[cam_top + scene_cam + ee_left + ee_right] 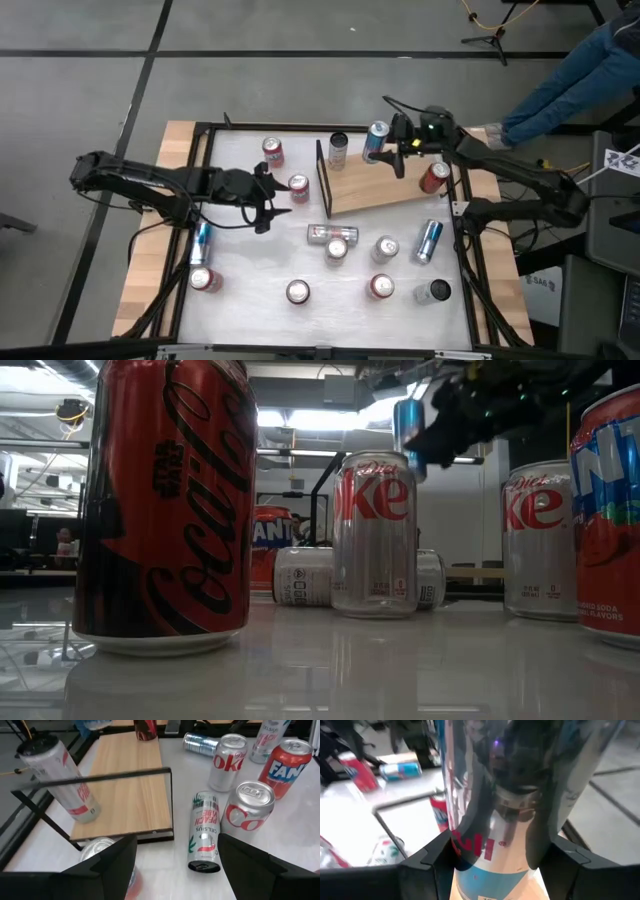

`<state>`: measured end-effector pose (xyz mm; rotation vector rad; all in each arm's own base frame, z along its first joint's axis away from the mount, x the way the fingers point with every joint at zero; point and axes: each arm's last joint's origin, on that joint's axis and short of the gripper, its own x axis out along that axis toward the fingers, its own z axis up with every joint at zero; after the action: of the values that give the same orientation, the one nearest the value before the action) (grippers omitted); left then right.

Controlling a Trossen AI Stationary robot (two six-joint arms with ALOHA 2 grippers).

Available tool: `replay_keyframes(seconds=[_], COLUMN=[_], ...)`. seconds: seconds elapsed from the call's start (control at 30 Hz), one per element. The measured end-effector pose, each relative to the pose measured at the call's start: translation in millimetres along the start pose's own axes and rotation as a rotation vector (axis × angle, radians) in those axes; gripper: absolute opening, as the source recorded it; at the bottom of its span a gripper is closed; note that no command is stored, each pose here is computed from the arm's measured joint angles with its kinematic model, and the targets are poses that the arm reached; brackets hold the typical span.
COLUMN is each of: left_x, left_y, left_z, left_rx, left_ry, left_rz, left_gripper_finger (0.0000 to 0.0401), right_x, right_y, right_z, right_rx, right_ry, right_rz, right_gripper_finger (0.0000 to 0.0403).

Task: Place canned beverage on shelf
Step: Put the middle blue white soda can on the shelf

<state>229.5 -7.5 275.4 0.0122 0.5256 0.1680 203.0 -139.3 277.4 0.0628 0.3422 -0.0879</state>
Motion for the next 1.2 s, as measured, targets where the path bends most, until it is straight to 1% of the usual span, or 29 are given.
replay_keyframes(seconds=[0.13,0.4,0.5,0.63,0.77,0.87,0.97,1.07,1.2], left_x=[2,2,2,2,2,2,2,2,2], left_y=[0,-2,-2,-2,-3,-2,-3,-2,-2], left_z=[-3,-1,0,0,0,1,1,1,2], left_rx=[-0.015,-0.021,-0.022,-0.022,-0.022,-0.022,-0.022,-0.024,-0.026], left_ry=[-0.008,-0.033,-0.039,-0.039,-0.041,-0.042,-0.044,-0.049,-0.061], left_rz=[-0.001,-0.039,-0.065,-0.068,-0.068,-0.068,-0.068,-0.068,-0.068], left_gripper_finger=[0.0270,0.0270,0.0270,0.0270,0.0270,0.0270,0.0270,0.0270,0.0270], right_x=[15,41,49,55,53,46,40,38,37], right_y=[-9,-22,-25,-29,-39,-47,-51,-51,-50], right_z=[-12,-27,-34,-41,-47,-61,-71,-78,-77], right_rx=[-0.008,-0.041,-0.040,-0.056,-0.053,-0.010,0.006,-0.007,-0.058], right_ry=[0.052,0.069,0.088,0.103,0.063,0.051,0.009,-0.012,-0.040], right_rz=[0.032,0.047,0.060,0.061,0.052,0.035,0.048,0.046,0.043], right_gripper_finger=[0.0216,0.0216,0.0216,0.0216,0.0216,0.0216,0.0216,0.0216,0.0216])
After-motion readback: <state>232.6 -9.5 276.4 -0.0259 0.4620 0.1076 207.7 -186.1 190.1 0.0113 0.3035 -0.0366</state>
